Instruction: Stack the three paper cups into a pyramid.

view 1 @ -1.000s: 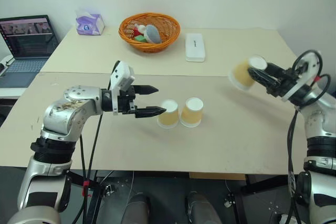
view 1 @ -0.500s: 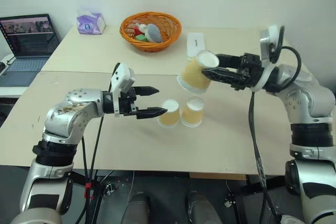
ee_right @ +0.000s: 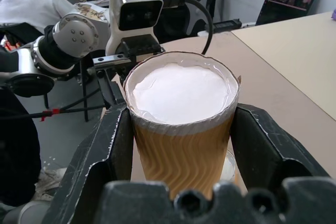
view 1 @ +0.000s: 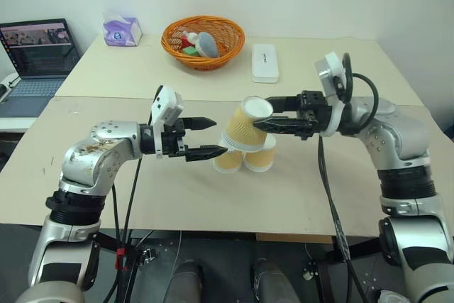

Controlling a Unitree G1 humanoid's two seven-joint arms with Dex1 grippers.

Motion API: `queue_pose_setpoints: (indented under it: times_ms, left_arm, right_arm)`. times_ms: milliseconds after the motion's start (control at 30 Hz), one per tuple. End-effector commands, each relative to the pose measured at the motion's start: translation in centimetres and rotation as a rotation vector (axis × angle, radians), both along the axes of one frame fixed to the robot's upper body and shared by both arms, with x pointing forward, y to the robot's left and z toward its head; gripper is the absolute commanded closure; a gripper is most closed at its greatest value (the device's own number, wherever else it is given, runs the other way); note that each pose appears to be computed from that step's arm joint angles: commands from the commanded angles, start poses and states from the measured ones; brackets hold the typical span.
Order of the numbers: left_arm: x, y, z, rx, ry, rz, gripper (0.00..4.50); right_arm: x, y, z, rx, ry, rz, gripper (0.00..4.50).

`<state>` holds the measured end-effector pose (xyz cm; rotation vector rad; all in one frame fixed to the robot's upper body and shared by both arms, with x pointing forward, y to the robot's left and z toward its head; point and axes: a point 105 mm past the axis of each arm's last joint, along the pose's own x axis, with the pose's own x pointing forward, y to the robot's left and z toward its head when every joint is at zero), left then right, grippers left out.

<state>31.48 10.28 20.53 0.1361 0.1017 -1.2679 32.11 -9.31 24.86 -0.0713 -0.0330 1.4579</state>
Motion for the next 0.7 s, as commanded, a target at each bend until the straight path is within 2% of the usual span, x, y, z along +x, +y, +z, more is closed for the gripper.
queue_pose_setpoints:
  times_ms: [33,333,467,700]
  left_arm:
    - [-0.3,-0.5,1.1,-0.015,-0.034,-0.022,0.00]
    - [-0.6,-0.6,1.0,-0.018,-0.025,-0.025,0.00]
    - [-0.6,-0.5,1.0,-0.017,-0.024,-0.020,0.00]
    - [-0.6,-0.5,1.1,-0.021,-0.024,-0.018,0.00]
  right_arm:
    - [0.2,0.6,0.7,-0.009,-0.058,0.012,2.01]
    - [2.3,-0.2,0.5,-0.045,-0.090,-0.047,2.01]
    - [2.4,-0.5,1.3,-0.043,-0.103,-0.040,2.01]
    - [2.3,-0.2,0.3,-0.054,-0.082,-0.026,2.01]
